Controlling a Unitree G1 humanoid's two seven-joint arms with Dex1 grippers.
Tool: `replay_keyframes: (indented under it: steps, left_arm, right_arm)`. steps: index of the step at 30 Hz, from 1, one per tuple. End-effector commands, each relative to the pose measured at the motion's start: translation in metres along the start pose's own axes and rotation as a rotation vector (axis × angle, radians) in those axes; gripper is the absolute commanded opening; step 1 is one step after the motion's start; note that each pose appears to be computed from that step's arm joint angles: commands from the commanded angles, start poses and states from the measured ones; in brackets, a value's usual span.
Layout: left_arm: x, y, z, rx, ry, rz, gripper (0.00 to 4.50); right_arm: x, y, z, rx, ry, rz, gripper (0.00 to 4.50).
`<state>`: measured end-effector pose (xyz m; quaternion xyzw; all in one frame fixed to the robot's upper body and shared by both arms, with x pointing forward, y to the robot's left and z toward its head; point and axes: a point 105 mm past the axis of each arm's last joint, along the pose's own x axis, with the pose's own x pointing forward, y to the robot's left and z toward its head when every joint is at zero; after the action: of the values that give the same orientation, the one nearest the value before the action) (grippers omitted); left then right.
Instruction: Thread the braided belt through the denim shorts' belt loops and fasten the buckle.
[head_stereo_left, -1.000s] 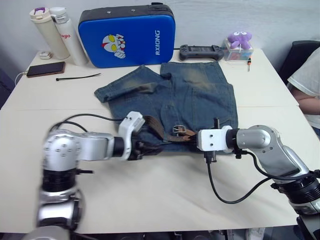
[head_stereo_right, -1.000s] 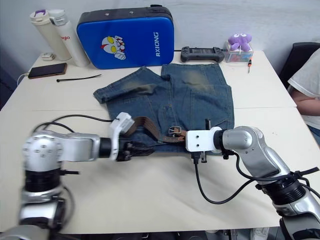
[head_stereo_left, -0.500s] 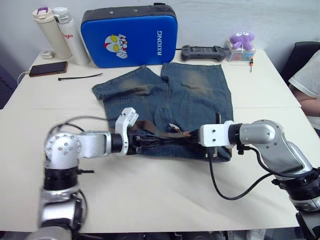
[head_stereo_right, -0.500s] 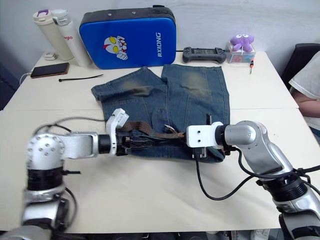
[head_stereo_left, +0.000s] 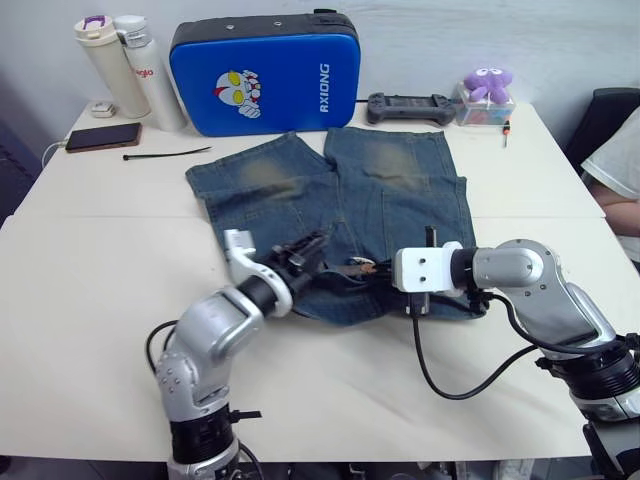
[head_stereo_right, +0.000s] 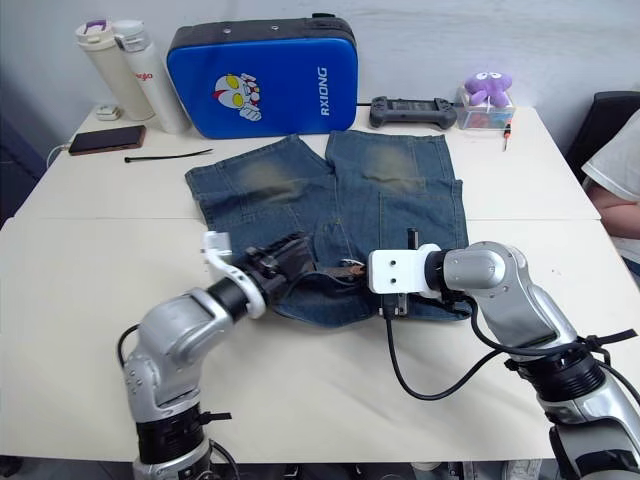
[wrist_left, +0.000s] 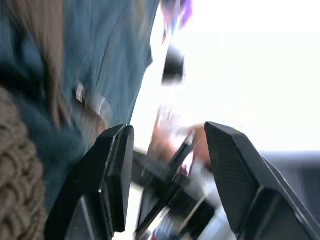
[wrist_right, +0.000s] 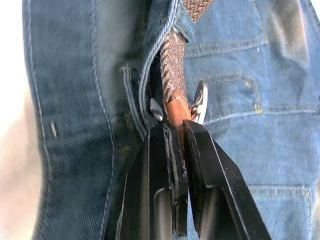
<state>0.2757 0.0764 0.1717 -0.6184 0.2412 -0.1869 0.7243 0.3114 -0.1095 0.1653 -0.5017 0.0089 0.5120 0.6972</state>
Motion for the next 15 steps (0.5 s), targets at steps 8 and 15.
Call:
replay_keyframes:
  steps: [8, 15]
  left_arm:
    - [-0.019, -0.002, -0.007, 0.089, -0.006, -0.036, 3.10]
    - [-0.053, 0.002, -0.012, 0.397, 0.100, -0.139, 3.10]
  right_arm:
    - [0.005, -0.002, 0.009, -0.013, -0.038, 0.018, 0.00]
    - [0.007, 0.001, 0.009, -0.009, -0.045, 0.032, 0.00]
